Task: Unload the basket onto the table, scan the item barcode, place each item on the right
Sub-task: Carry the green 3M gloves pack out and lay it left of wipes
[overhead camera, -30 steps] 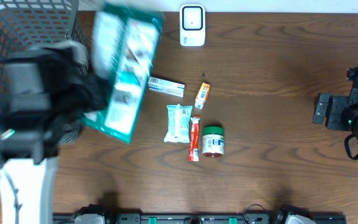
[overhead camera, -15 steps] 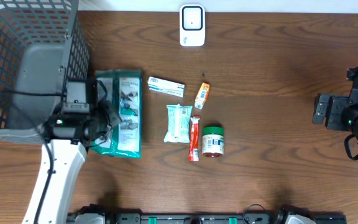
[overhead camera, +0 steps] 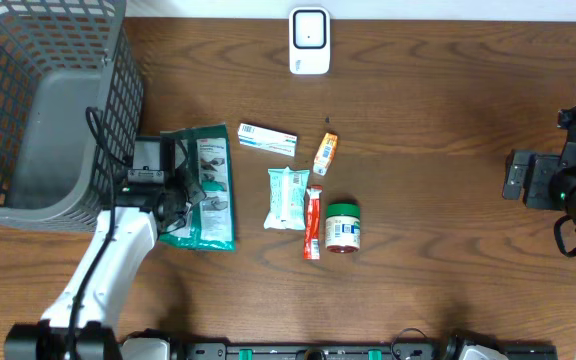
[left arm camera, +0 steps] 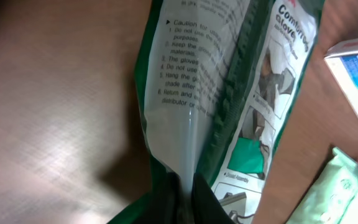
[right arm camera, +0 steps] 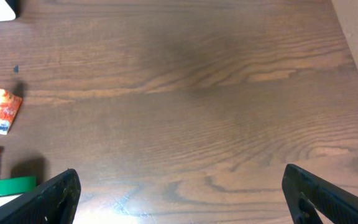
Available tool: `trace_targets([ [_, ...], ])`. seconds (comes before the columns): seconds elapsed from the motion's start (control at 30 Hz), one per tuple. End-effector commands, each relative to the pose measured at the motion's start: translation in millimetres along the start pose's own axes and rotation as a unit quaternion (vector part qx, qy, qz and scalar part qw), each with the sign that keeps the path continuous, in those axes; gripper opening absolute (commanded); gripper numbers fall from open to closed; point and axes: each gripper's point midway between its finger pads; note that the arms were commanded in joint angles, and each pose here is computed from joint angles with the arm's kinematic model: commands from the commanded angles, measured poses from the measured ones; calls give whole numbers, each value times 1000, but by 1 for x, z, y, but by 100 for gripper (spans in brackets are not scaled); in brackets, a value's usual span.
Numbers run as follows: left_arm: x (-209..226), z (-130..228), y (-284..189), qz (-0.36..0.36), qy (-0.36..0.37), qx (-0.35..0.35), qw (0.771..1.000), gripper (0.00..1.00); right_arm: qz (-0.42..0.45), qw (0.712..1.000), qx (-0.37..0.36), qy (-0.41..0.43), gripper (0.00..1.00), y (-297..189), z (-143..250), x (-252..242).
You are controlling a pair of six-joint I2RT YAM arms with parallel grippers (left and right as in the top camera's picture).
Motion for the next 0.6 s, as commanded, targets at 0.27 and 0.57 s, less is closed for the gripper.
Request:
trace_targets([
  [0.27,-48,-11,-60,126,27,-34,991,62,3,1000,-4,8,99,-3,-2,-3],
  [0.57,-47,-40,-181,78,107,-122,984,72,3,1000,-4,8,99,-3,-2,-3],
])
Point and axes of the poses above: each gripper's point midway between its finger pads, its own y axis out along the fingers, its own x axis along the line the jaws close on, z = x × y, and after that the axes turned 13 degrees about -y, right-handed
